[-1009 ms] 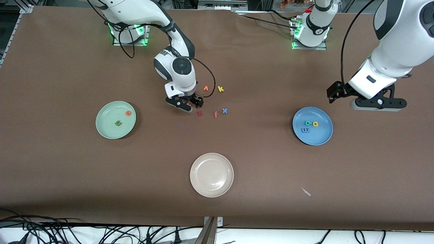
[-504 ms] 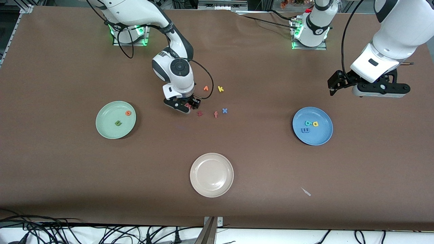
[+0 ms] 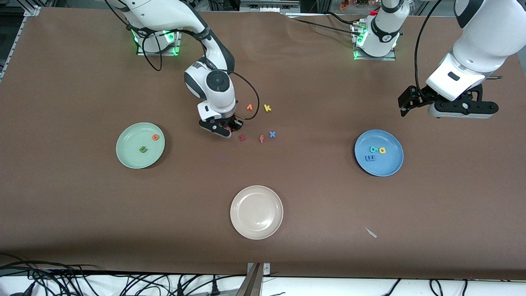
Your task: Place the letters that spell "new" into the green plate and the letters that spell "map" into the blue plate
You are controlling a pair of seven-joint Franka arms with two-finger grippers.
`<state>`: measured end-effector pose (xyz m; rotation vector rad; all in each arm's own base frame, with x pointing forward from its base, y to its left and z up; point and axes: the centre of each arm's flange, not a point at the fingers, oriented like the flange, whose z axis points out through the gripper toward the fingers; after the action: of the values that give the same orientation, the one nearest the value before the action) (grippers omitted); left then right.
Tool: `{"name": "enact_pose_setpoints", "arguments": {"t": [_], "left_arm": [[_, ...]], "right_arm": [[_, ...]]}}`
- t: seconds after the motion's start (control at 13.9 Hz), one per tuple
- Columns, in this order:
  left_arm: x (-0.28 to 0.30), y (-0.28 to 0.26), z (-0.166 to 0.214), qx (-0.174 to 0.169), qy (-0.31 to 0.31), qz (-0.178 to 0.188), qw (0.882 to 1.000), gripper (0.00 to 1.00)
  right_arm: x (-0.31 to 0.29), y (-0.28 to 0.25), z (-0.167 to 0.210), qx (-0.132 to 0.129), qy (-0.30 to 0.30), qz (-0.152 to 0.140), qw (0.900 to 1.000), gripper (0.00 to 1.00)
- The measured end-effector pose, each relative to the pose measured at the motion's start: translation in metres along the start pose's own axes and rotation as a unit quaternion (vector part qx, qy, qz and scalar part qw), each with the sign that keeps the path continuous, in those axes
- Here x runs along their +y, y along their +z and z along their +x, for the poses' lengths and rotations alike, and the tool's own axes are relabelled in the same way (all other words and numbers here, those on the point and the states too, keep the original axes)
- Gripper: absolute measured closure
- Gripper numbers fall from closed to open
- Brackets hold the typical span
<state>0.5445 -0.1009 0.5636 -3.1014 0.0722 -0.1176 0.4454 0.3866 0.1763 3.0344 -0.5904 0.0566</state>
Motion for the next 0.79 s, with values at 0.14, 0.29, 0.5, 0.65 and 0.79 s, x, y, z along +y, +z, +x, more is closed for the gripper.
{"name": "enact_pose_setpoints", "arguments": {"t": [0.14, 0.29, 0.5, 0.65, 0.79], "left_arm": [[0.001, 0.0, 0.0, 0.0, 0.001, 0.0, 1.0, 0.0], [0.003, 0.001, -0.003, -0.012, 0.003, 0.002, 1.0, 0.0], [0.004, 0.0, -0.005, -0.021, 0.004, 0.003, 1.0, 0.0], [0.002, 0.0, -0.005, -0.022, 0.003, 0.003, 1.0, 0.0], [-0.002, 0.0, -0.004, -0.023, -0.001, 0.004, 1.0, 0.0]], "right_arm": [[0.004, -0.003, 0.009, 0.003, -0.014, -0.002, 1.0, 0.63], [0.019, -0.02, 0.034, 0.006, -0.039, -0.017, 0.999, 0.63], [0.068, -0.067, 0.099, -0.002, -0.092, -0.046, 0.995, 0.63], [0.108, -0.093, 0.137, -0.014, -0.129, -0.06, 0.99, 0.63], [0.152, -0.108, 0.171, -0.029, -0.171, -0.068, 0.982, 0.63]]}}
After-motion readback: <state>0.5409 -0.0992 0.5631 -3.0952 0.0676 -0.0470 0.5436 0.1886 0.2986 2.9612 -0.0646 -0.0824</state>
